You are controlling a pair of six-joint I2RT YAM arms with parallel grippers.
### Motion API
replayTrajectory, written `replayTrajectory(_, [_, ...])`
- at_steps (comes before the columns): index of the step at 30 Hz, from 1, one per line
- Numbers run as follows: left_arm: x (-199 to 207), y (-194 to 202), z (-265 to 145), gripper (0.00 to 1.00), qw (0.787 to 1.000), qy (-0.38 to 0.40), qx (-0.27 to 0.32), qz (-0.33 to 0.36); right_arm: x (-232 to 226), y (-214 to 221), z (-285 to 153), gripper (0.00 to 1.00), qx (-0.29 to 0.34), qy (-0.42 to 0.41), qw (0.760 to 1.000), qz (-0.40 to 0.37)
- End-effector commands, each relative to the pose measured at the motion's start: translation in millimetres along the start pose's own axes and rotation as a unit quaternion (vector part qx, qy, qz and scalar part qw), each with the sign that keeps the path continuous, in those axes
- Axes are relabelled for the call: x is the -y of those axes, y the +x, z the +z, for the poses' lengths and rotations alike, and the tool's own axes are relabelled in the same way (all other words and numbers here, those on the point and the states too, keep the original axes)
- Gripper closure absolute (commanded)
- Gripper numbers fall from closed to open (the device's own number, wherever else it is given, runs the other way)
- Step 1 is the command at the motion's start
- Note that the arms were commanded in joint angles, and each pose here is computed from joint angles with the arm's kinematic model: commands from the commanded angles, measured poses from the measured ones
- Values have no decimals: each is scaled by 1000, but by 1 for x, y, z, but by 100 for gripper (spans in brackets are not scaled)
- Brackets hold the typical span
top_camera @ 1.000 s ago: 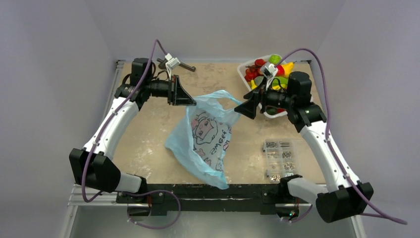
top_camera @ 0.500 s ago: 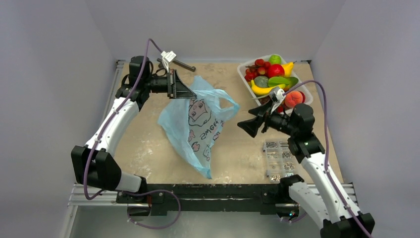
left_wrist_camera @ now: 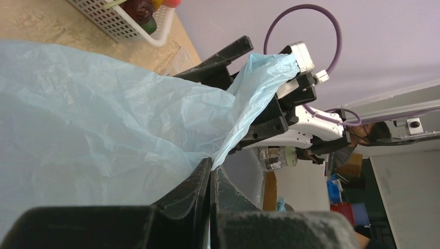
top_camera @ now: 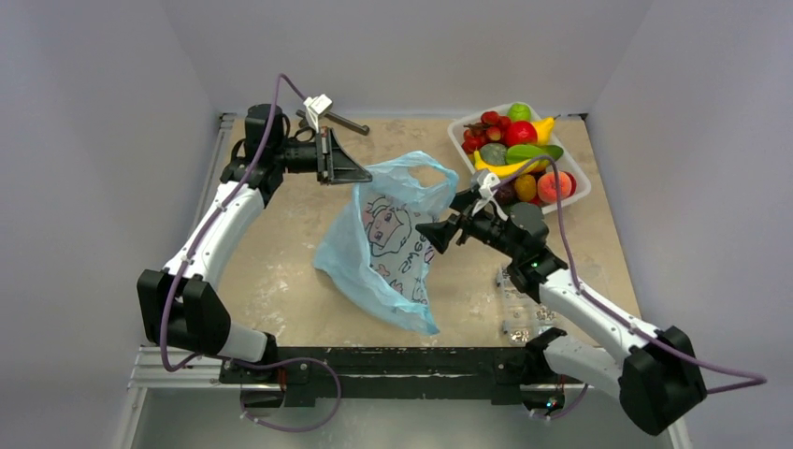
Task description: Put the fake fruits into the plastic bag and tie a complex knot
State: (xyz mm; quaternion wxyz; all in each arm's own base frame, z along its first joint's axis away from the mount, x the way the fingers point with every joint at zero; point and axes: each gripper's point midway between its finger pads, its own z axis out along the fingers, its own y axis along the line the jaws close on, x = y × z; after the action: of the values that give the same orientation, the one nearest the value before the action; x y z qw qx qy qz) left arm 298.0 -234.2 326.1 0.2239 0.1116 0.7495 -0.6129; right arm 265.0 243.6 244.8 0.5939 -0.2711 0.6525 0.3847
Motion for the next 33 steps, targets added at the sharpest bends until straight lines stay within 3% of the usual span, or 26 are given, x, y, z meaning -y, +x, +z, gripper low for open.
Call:
replayTrajectory(1, [16, -7, -5, 100, 1000, 18, 6, 9, 10, -49, 21, 7, 82, 8, 995, -53])
replayTrajectory(3, [14, -6, -8, 100, 1000, 16, 8, 5, 5, -47, 27, 28, 78, -15, 996, -49])
replayTrajectory(6, [4, -9, -17, 100, 1000, -4, 19, -5, -18, -35, 25, 93, 40, -84, 994, -57])
replayTrajectory(7, [-3, -12, -24, 100, 999, -18, 25, -11, -23, -30, 20, 100, 22, -97, 993, -58])
replayTrajectory(15, [-79, -24, -95, 100, 983, -158, 55, -82, -41, 8, -40, 100, -57, -150, 978, -131])
replayTrajectory(20, [-89, -8, -100, 100, 979, -183, 38, -87, -36, 14, -41, 100, -80, -161, 975, -127])
replayTrajectory(24, [-76, -4, -87, 100, 985, -161, 22, -54, -32, 4, -31, 100, -59, -150, 981, -109])
replayTrajectory(25, [-69, -2, -82, 100, 988, -146, 12, -50, -31, 0, -28, 98, -54, -146, 982, -110])
replayTrajectory(28, [-54, 6, -69, 100, 992, -121, -13, -38, -22, -12, -19, 64, -56, -130, 984, -110])
replayTrajectory(29, [-52, 8, -67, 100, 993, -117, -15, -30, -20, -17, -16, 67, -55, -126, 984, -113])
replayTrajectory(31, [-47, 7, -67, 100, 994, -104, -14, -15, -17, -18, -12, 94, -59, -123, 984, -118])
replayTrajectory(32, [-43, 5, -67, 94, 995, -98, -12, -2, -17, -18, -10, 100, -61, -125, 984, -116])
replayTrajectory(33, [-40, 1, -68, 80, 995, -98, -6, 23, -18, -19, -8, 100, -65, -129, 983, -111])
